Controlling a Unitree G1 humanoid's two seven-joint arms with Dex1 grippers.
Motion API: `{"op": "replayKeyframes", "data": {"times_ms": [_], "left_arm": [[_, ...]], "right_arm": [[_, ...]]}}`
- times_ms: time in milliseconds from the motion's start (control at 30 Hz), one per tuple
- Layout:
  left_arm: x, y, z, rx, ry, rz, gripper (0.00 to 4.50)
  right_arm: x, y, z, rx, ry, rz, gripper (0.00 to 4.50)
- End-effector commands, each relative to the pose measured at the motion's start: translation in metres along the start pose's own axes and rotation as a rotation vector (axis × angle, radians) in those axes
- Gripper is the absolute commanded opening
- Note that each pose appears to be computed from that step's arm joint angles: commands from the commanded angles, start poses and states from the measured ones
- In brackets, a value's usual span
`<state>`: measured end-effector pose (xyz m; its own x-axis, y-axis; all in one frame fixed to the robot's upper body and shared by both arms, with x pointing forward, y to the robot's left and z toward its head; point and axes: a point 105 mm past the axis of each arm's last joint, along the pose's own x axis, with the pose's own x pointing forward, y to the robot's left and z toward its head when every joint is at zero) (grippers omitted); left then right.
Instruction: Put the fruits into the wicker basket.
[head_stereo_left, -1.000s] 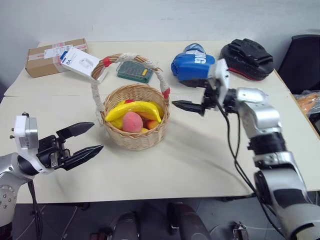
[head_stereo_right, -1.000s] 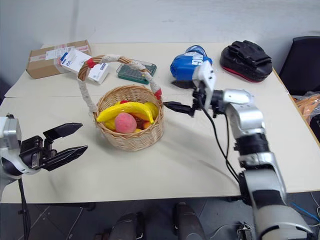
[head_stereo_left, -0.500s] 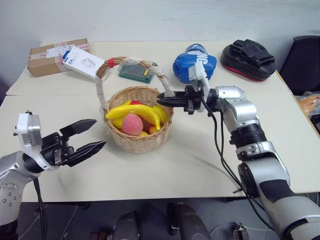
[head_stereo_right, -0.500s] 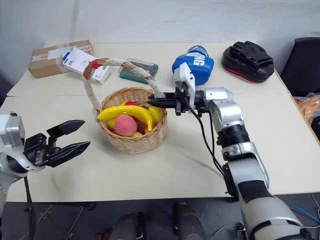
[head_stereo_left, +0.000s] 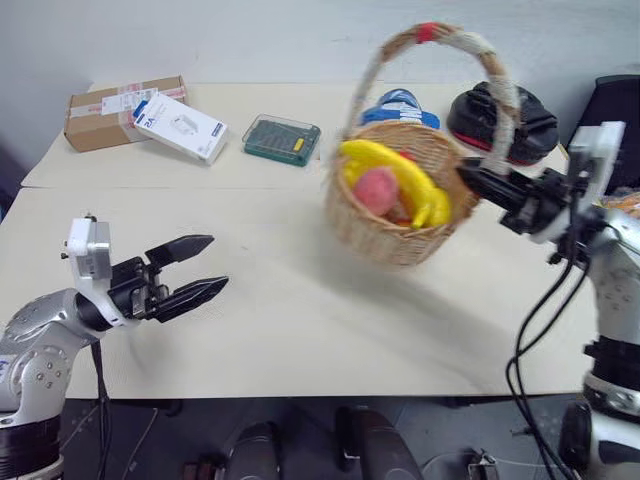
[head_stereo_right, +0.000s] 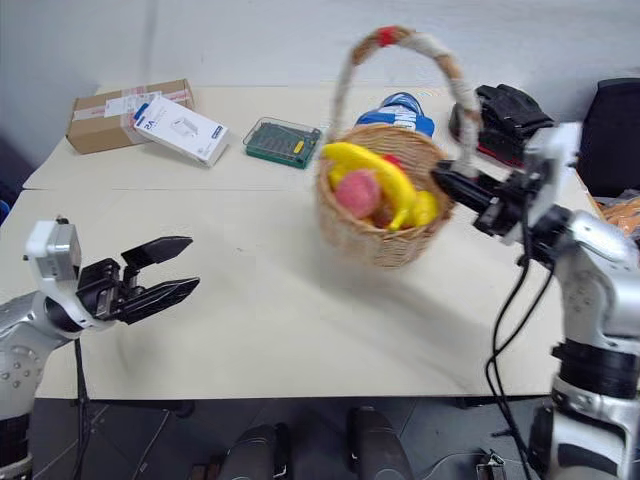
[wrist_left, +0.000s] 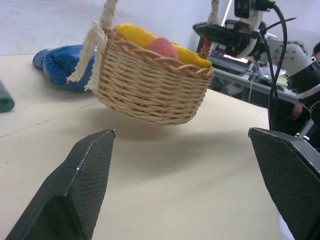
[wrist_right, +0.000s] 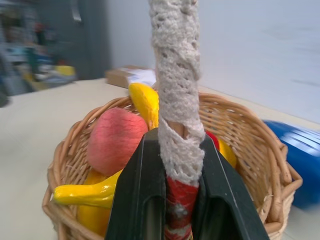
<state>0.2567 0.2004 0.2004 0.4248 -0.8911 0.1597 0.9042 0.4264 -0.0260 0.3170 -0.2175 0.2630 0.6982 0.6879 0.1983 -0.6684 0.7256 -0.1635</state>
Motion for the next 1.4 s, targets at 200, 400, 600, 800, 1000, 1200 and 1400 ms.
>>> {"op": "replayKeyframes", "data": {"times_ms": [200, 400, 600, 800, 1000, 1200, 1400], "left_arm": [[0.018, 0.001, -0.005, 0.047, 0.01, -0.09, 4.5], [0.023, -0.002, -0.007, 0.074, 0.008, -0.123, 4.5], [0.023, -0.007, -0.013, 0.07, 0.022, -0.135, 4.5], [0.002, -0.003, -0.031, 0.049, 0.161, -0.077, 4.5], [-0.033, -0.004, -0.051, 0.136, 0.347, -0.03, 4.5], [-0.046, -0.014, -0.072, 0.201, 0.438, 0.036, 4.5], [-0.041, -0.025, -0.088, 0.302, 0.45, 0.064, 4.5]], "right_arm": [[-0.051, -0.068, -0.017, -0.085, 0.053, -0.453, 0.2], [-0.055, -0.07, -0.035, -0.025, 0.084, -0.506, 0.95], [-0.056, -0.06, -0.026, -0.068, 0.011, -0.466, 2.93], [-0.087, -0.035, -0.01, -0.234, 0.063, -0.307, 4.48], [-0.128, 0.011, -0.059, -0.281, 0.443, 0.072, 4.48], [-0.099, 0.058, -0.109, -0.229, 0.412, 0.35, 4.48], [-0.052, 0.084, -0.142, -0.27, 0.325, 0.497, 4.48]]}}
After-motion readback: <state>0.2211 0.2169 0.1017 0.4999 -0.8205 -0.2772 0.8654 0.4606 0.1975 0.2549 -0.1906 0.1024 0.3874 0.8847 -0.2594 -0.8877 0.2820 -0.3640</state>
